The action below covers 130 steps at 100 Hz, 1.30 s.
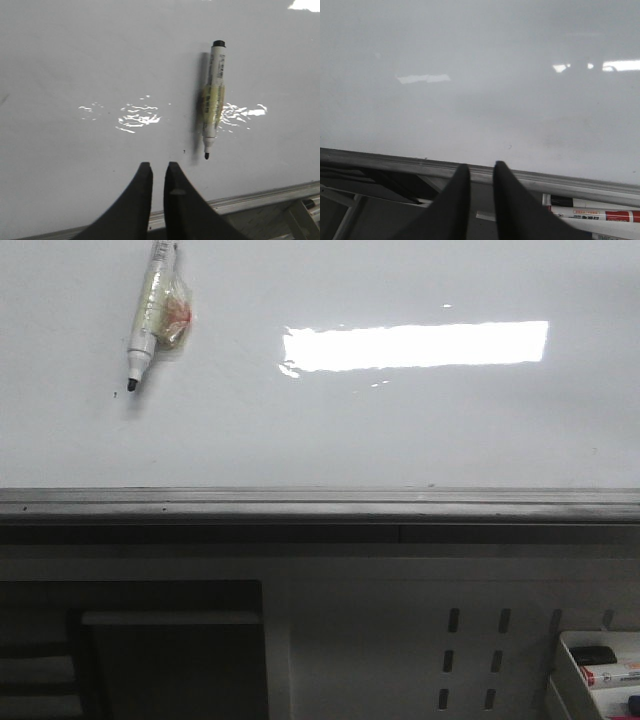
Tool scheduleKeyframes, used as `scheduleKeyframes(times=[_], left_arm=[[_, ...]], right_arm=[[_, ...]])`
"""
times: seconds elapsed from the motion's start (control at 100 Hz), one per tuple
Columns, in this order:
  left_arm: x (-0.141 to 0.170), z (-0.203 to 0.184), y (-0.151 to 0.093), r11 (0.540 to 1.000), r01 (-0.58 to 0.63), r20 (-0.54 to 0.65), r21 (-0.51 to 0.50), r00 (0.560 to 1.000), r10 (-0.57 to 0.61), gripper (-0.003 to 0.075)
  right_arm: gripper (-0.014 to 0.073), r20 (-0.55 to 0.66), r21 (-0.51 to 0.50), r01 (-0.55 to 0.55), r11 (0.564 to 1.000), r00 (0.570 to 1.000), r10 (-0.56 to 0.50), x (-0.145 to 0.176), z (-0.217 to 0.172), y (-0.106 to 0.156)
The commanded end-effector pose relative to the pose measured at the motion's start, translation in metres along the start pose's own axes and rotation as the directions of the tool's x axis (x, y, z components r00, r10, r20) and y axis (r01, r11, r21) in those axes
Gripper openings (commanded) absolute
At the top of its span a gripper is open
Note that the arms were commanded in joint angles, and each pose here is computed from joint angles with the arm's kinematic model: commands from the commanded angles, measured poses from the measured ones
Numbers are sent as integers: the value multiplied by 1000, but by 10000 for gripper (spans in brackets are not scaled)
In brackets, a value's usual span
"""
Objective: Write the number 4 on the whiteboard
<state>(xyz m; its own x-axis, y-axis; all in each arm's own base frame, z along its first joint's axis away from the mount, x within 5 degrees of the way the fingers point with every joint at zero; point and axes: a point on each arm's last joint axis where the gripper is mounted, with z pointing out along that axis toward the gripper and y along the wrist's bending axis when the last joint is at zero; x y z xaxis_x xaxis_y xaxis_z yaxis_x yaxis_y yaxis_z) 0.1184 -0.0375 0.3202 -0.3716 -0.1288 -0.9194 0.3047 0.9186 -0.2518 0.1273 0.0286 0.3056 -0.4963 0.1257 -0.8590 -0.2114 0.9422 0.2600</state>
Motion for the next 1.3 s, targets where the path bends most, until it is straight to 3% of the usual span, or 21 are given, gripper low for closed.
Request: scheduleKeyframes(times=[0.0, 0.09, 0.18, 0.48, 0.65, 0.96, 1.29], left_arm=[[-17, 8, -3, 999, 27, 78, 41, 997, -30, 185], [-19, 20, -3, 995, 53, 72, 83, 996, -59, 349], [-19, 35, -1, 990, 82, 52, 115, 995, -88, 445], [-14, 84, -2, 940, 144, 0, 311, 989, -151, 417], [-18, 110, -10, 918, 119, -43, 379, 993, -111, 416], [-24, 150, -14, 931, 99, -90, 352, 993, -72, 389], [-21, 164, -11, 929, 93, -112, 359, 992, -56, 383]], right_arm=[[307, 55, -9, -3, 1000, 998, 4, -17, 2, 2], [452, 47, -11, -13, 1000, 999, 14, -20, 6, 1], [454, 44, -8, 2, 1000, 999, -2, -20, 8, 0], [448, 49, -2, 4, 1000, 999, -4, -21, 10, -1], [448, 49, -1, 6, 1000, 999, -6, -21, 10, -1], [448, 43, -5, 6, 1000, 999, -6, -21, 10, 0], [448, 43, -4, 7, 1000, 999, -7, -21, 10, 0]])
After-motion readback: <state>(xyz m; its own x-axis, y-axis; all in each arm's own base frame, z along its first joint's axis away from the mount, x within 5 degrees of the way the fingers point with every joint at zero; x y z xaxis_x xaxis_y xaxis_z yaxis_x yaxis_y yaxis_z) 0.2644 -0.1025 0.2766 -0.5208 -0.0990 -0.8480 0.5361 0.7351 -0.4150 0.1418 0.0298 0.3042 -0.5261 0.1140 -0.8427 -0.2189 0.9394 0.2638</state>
